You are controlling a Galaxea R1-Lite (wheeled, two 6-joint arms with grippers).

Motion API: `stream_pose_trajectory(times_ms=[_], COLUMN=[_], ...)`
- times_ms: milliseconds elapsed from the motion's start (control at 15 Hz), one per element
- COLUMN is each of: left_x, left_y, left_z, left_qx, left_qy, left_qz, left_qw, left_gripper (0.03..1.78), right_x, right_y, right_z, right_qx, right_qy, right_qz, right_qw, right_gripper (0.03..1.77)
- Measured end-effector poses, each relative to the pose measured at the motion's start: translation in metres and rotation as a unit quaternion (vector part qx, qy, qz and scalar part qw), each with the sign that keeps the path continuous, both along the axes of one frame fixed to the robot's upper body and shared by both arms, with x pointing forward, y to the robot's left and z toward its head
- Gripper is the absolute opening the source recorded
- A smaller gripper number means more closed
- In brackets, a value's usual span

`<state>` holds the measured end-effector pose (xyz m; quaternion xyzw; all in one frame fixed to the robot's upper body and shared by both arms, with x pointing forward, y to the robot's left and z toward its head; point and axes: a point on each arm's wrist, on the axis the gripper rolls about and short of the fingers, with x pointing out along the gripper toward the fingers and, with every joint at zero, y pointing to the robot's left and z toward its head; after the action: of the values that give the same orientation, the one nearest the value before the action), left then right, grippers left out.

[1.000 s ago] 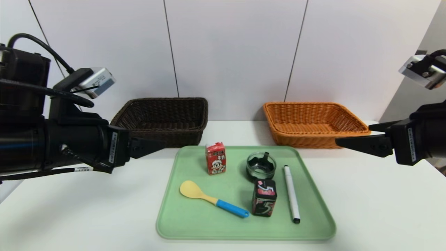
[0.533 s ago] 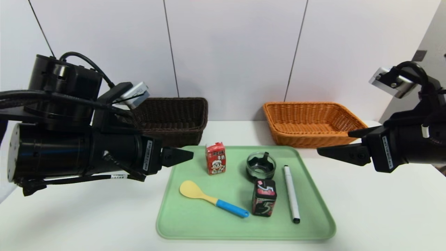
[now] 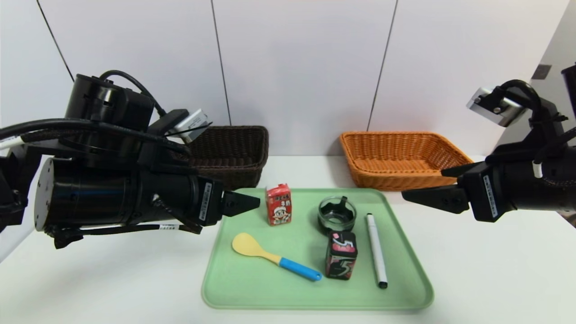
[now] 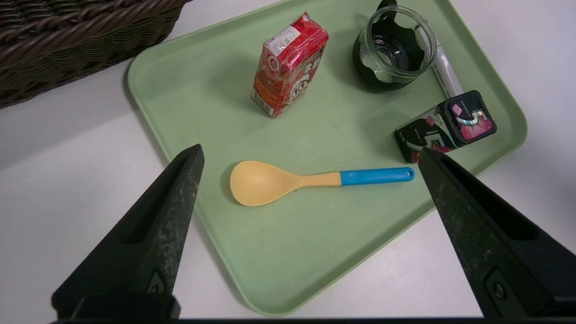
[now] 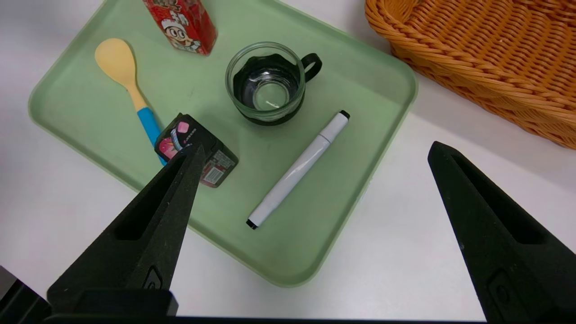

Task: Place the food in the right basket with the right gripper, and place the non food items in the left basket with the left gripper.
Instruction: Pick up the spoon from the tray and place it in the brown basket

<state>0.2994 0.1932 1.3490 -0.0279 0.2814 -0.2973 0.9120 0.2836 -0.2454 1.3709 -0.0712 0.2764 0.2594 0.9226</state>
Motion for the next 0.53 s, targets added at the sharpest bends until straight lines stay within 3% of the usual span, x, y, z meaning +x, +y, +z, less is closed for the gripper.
stream_pose_trajectory(times_ms=[533], left_x=[0.0007], left_y=[-0.0009], left_z=[0.0030], left_qx=[-0.003], left_qy=[-0.006], left_qz=[-0.001], left_qw=[1.0000], left_gripper=[1.69], right_x=[0.0027], right_y=[0.0021], right_z=[-0.0023], right_qx=[-0.001], right_qy=[0.006], right_qz=[0.000], right_qw=[1.0000], right_gripper=[1.71])
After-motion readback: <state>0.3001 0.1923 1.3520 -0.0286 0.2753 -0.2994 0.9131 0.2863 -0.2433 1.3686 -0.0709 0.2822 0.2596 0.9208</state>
